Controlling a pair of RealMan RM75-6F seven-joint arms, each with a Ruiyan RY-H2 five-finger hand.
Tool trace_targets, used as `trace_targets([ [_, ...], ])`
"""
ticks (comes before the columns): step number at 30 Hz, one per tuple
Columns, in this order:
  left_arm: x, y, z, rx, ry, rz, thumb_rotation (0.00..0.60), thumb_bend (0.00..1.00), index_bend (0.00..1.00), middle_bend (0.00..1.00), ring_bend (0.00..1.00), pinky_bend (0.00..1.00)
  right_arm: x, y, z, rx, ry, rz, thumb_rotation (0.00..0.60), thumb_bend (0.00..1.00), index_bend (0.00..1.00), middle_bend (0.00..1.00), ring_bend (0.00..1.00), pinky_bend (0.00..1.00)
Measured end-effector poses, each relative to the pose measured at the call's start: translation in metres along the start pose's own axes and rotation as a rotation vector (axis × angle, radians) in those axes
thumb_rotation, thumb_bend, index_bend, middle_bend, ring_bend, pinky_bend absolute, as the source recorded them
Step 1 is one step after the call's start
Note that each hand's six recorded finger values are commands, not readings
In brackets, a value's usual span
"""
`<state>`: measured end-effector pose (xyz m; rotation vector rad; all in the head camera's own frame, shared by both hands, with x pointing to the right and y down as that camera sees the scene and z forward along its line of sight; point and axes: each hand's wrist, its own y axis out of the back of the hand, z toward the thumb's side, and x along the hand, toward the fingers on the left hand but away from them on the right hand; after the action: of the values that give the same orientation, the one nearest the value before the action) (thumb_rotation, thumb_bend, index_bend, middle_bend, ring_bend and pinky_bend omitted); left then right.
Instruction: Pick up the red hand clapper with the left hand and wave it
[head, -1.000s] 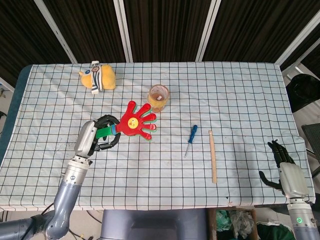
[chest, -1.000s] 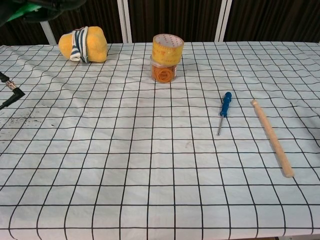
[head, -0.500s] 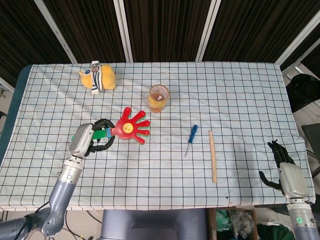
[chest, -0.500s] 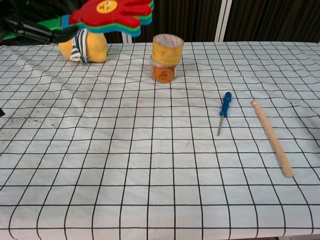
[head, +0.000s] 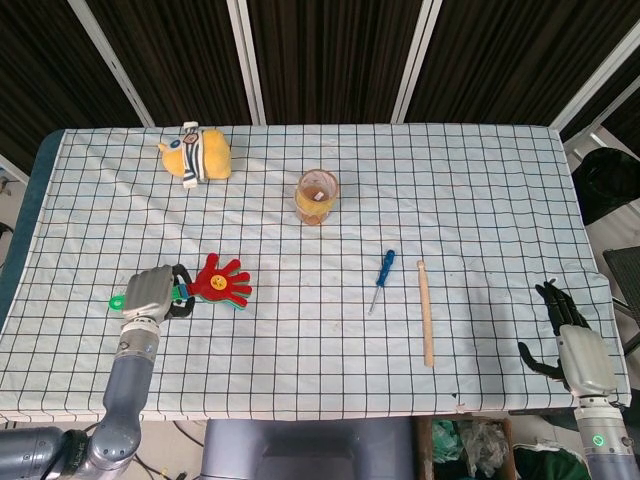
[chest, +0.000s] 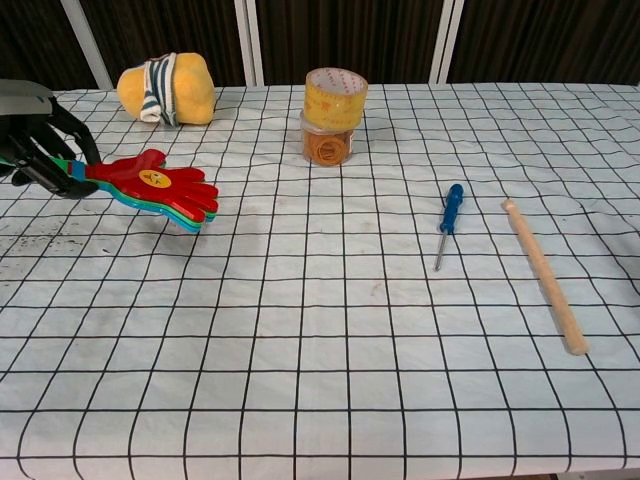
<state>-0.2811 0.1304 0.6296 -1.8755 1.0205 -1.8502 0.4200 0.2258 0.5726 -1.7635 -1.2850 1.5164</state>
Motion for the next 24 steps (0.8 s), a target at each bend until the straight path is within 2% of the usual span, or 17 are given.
trace_targets([
  [2,-0.002,0.002,0.008,-0.064,-0.039,0.003,0.600,0.58,0.62,0.80,0.77,0.98,0.000,0.000,0.000,0.000,0.000,-0.001,0.600,0.32,0.00,0.00,0.01,0.18],
  [5,-0.006,0.011,0.026,-0.211,-0.155,0.040,0.600,0.58,0.62,0.80,0.77,0.98,0.000,0.000,0.000,0.001,-0.001,0.000,0.600,0.32,0.00,0.00,0.01,0.18],
  [12,-0.032,0.051,0.068,-0.569,-0.571,0.202,0.600,0.58,0.62,0.80,0.77,0.98,0.000,0.000,0.000,0.002,0.000,-0.001,0.600,0.32,0.00,0.00,0.01,0.18],
  [15,-0.042,0.055,0.074,-0.680,-0.719,0.222,0.600,0.58,0.62,0.80,0.77,0.98,0.000,0.000,0.000,0.001,0.000,-0.001,0.600,0.32,0.00,0.00,0.00,0.18],
  [18,-0.042,0.050,0.068,-0.725,-0.791,0.223,0.600,0.58,0.62,0.80,0.77,0.98,0.000,0.000,0.000,0.001,-0.001,0.000,0.600,0.32,0.00,0.00,0.01,0.18],
  [24,-0.029,0.034,0.052,-0.690,-0.772,0.216,0.600,0.58,0.61,0.79,0.77,0.98,0.000,0.000,0.000,0.000,-0.001,0.000,0.600,0.32,0.00,0.00,0.00,0.18],
])
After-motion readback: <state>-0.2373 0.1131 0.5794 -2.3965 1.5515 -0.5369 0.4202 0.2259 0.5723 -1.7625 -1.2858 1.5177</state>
